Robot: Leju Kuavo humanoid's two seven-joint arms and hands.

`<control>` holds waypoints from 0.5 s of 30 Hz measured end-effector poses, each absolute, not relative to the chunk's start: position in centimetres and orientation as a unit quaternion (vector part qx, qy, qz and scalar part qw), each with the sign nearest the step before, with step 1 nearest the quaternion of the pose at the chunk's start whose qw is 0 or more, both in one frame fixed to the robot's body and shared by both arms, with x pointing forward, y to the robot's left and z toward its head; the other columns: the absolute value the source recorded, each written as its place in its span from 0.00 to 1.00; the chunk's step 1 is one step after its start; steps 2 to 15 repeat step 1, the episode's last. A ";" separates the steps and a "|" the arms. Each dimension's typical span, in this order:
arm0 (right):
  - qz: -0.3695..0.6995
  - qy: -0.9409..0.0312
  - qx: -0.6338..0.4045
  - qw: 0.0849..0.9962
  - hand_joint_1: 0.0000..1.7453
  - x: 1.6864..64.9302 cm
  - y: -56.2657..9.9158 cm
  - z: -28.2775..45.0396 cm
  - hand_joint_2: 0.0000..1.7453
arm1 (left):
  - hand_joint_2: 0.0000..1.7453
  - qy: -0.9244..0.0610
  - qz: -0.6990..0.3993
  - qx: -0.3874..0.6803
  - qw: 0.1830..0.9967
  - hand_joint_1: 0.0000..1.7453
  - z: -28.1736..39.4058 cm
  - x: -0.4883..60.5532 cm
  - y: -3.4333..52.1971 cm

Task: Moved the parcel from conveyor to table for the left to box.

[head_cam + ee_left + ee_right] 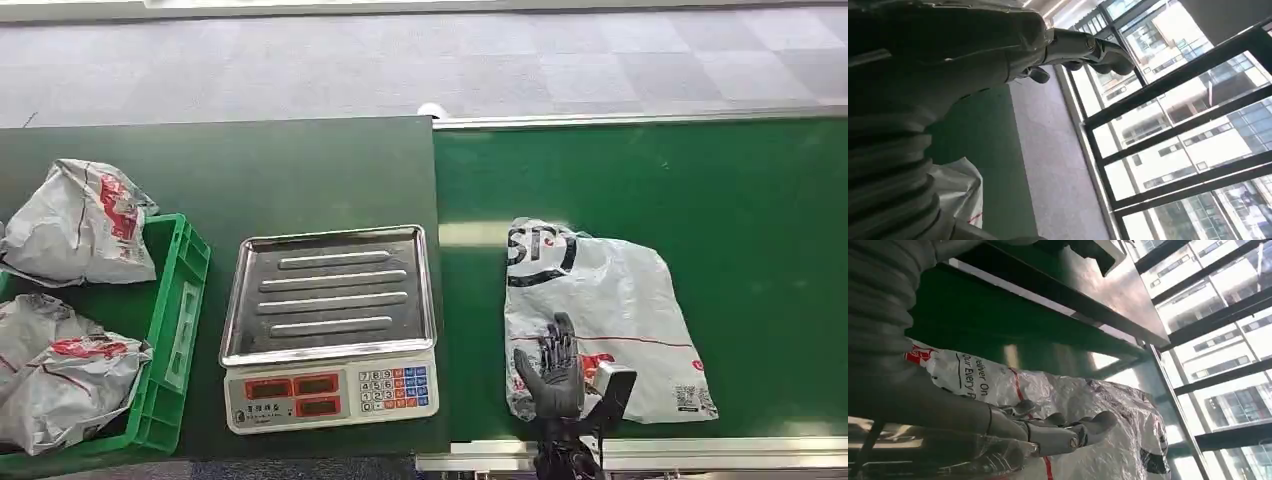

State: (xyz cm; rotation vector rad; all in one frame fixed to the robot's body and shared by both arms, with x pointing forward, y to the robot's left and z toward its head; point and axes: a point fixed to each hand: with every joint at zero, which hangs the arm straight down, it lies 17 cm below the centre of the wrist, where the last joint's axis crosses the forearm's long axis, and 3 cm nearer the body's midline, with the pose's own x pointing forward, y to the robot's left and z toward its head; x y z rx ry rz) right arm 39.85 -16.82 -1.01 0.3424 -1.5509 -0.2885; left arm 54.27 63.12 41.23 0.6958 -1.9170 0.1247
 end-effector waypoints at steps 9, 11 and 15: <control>-0.129 -0.694 0.153 0.692 0.00 39.9 -16.8 -1.0 1.00 | 1.00 -0.800 0.051 0.290 0.522 0.00 41.2 54.3 63.1; -0.129 -0.694 0.153 0.692 0.00 39.9 -16.8 -1.0 1.00 | 1.00 -0.800 0.051 0.290 0.522 0.00 41.2 54.3 63.1; -0.129 -0.694 0.153 0.692 0.00 39.9 -16.8 -1.0 1.00 | 1.00 -0.800 0.051 0.290 0.522 0.00 41.2 54.3 63.1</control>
